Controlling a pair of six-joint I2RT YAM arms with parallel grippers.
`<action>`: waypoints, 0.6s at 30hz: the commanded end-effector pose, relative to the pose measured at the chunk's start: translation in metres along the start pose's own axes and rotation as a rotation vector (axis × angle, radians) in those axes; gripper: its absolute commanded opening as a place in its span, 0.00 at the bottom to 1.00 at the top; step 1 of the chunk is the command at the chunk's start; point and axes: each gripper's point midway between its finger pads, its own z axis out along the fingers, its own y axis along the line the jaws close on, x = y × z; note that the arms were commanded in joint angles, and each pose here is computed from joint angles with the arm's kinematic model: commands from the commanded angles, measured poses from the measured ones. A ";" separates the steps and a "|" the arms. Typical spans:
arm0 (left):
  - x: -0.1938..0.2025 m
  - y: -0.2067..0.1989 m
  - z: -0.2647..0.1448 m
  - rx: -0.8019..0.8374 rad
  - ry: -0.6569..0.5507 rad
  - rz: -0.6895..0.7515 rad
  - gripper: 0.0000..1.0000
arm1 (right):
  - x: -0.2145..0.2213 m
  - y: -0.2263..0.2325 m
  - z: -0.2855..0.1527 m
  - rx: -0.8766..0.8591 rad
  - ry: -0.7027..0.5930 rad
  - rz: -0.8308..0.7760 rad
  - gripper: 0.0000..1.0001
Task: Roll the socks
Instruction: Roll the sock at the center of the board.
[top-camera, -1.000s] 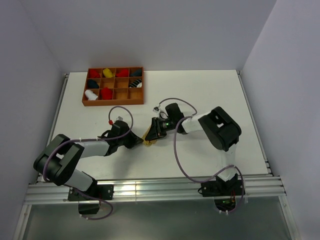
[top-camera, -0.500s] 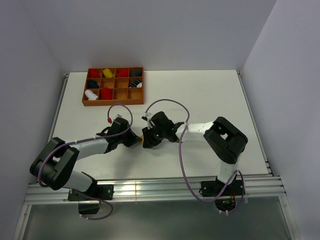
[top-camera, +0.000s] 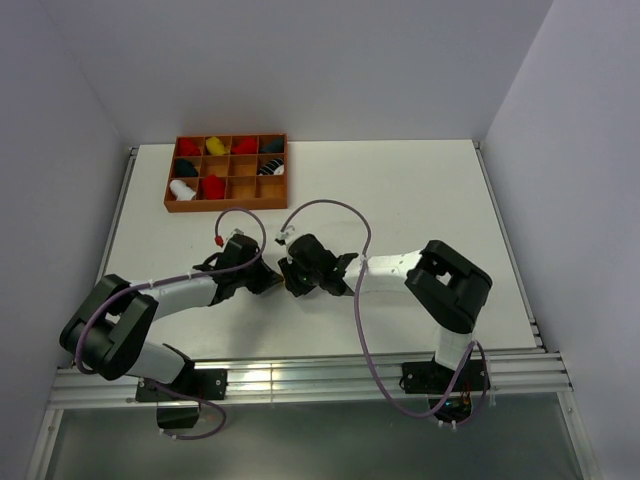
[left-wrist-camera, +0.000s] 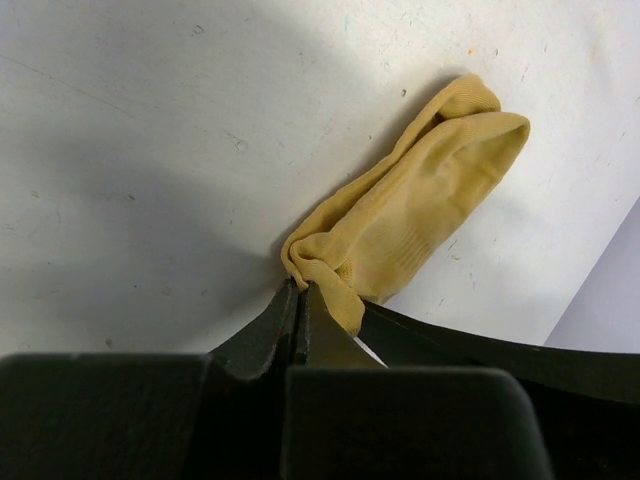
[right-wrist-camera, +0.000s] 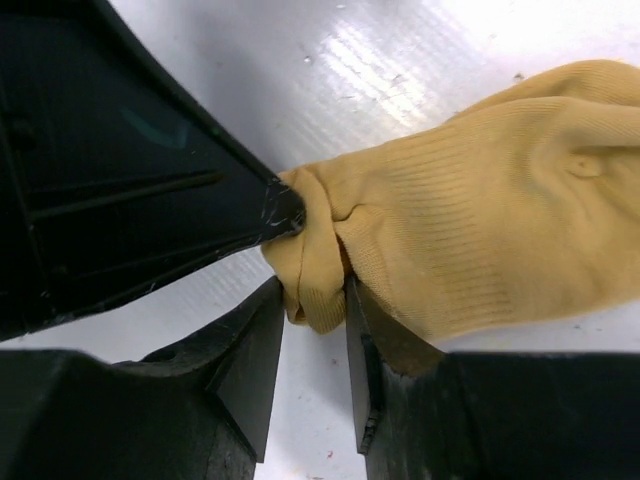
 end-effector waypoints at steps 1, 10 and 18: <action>-0.005 -0.021 -0.007 0.050 -0.019 -0.011 0.00 | -0.026 -0.002 -0.002 0.061 -0.072 -0.027 0.35; -0.012 -0.029 -0.021 0.080 -0.055 0.011 0.11 | -0.018 0.015 -0.007 -0.126 -0.001 0.029 0.00; -0.018 -0.021 -0.044 0.130 -0.129 0.022 0.68 | -0.031 0.027 -0.031 -0.538 0.045 0.324 0.00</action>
